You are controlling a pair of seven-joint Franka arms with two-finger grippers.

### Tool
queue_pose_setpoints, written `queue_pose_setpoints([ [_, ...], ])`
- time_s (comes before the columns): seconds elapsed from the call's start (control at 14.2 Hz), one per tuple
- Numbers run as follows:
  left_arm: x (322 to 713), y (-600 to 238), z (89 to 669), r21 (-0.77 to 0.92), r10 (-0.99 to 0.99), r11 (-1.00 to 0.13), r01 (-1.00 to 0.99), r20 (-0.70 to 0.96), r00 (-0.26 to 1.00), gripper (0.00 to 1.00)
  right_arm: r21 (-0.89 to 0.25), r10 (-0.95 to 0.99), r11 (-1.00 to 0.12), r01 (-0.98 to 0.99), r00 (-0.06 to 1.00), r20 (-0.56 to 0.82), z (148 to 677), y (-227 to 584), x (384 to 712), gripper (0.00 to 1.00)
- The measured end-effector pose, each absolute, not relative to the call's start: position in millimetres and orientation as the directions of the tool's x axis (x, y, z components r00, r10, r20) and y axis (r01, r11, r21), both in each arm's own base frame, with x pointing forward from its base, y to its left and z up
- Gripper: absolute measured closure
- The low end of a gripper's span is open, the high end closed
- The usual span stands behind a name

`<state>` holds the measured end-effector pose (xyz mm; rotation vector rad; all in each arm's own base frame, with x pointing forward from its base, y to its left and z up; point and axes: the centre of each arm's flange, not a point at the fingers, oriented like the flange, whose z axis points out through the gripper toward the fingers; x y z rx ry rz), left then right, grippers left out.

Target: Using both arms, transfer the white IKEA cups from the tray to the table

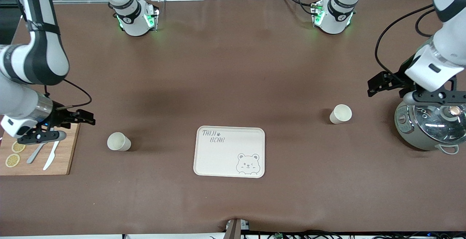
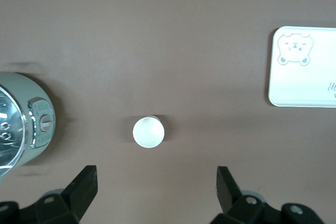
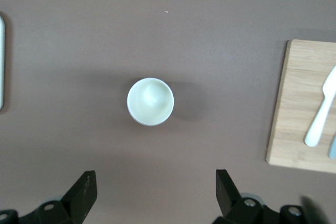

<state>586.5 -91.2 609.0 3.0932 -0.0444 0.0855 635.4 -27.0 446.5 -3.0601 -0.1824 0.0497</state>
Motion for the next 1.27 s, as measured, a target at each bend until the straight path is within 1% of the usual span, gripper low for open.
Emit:
queue_pose_setpoints([
  [0.35,568,-85,639,0.041,-0.028,-0.999,-0.031,0.062,0.998,0.00,-0.083,0.115,-0.991,0.109,0.991,-0.071,517,-37,627,0.00],
  [0.56,565,-78,646,0.035,-0.090,-0.995,-0.093,0.076,0.993,0.00,-0.085,0.104,-0.992,0.097,0.991,-0.086,548,-46,620,0.00],
  [0.85,565,-71,647,0.032,-0.107,-0.993,-0.109,0.080,0.991,0.00,-0.081,0.075,-0.994,0.069,0.994,-0.079,558,-47,620,0.00],
  [1.27,561,-70,649,0.027,-0.135,-0.990,-0.137,0.060,0.989,0.00,-0.074,0.039,-0.997,0.033,0.996,-0.075,565,-19,619,0.00],
])
